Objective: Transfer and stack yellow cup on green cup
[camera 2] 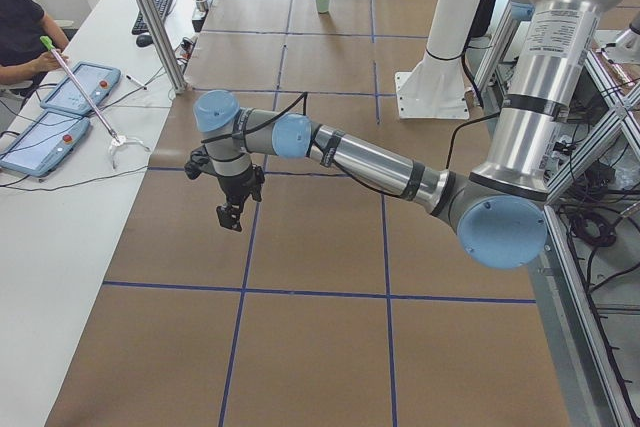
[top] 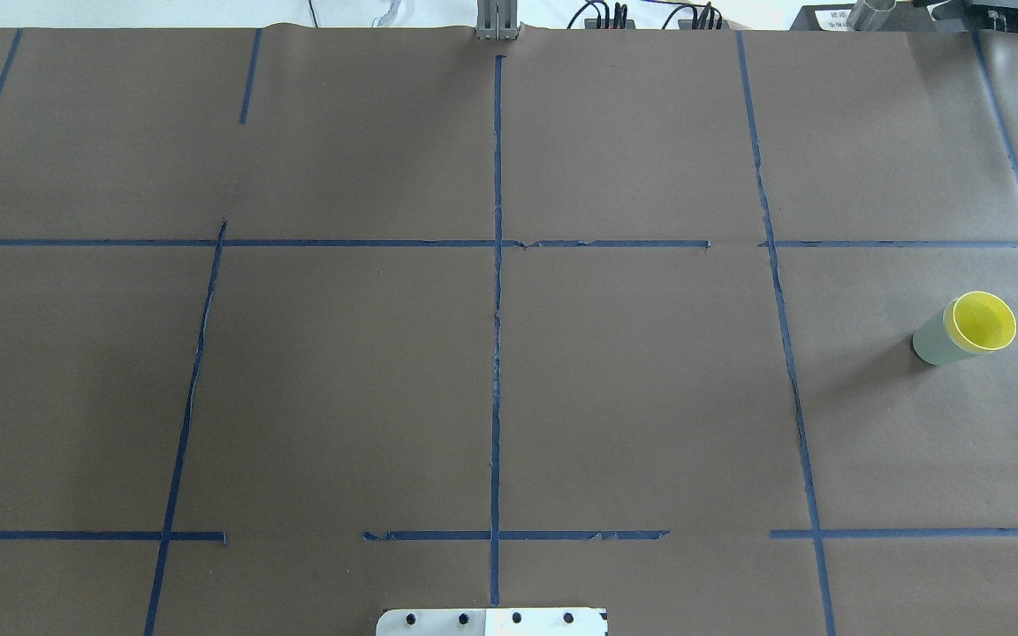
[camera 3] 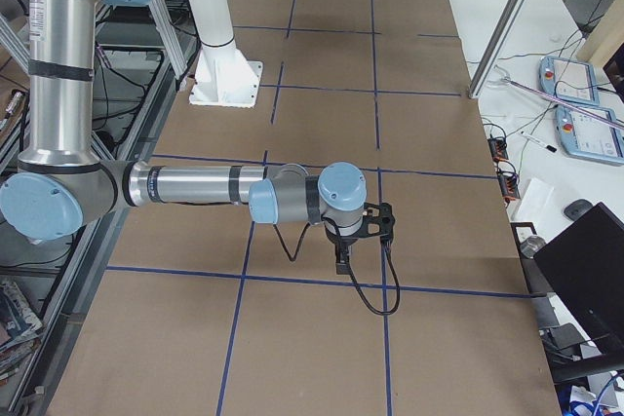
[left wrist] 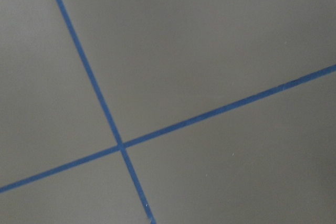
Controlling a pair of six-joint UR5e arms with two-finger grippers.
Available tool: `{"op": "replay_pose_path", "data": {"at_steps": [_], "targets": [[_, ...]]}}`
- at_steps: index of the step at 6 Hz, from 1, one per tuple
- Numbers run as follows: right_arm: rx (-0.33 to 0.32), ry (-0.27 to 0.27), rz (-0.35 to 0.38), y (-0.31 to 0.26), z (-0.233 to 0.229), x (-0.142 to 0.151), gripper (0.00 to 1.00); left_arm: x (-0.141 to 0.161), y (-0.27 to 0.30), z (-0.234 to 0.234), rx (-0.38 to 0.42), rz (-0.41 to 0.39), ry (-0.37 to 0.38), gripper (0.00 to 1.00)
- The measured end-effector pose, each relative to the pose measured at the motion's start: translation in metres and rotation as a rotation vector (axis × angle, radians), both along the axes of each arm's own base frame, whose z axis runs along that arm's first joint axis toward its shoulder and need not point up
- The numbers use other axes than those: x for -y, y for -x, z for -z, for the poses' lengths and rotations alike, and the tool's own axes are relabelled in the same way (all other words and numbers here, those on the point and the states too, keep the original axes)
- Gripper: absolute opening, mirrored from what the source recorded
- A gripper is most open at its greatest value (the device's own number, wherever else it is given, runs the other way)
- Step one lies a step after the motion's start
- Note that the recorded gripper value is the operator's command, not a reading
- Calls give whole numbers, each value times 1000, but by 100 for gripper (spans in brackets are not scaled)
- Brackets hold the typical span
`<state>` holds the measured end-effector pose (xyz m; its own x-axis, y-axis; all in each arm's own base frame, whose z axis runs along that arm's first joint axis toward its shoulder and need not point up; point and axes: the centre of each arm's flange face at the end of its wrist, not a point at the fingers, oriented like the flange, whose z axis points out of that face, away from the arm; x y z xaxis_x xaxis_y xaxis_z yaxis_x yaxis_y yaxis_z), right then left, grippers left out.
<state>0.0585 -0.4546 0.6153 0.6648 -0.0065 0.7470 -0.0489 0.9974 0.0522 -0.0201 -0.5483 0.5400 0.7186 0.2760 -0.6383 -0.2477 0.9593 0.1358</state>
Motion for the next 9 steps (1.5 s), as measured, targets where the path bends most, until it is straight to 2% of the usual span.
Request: {"op": "replay_pose_path", "data": {"at_steps": [1,2,4,6,9], "targets": [[-5,5,16,1,8,2,100,-31,23,-32,-23,33,84,100],[-11,6,22,2,13,3,100,-52,34,-43,-52,55,113,100],[-37,4,23,1,14,1,100,-69,38,-41,-74,12,43,100],[-54,10,24,0,11,-1,100,-75,37,-30,-77,63,88,100],[-56,14,24,0,8,-2,100,-91,37,-15,-78,77,73,100]]}}
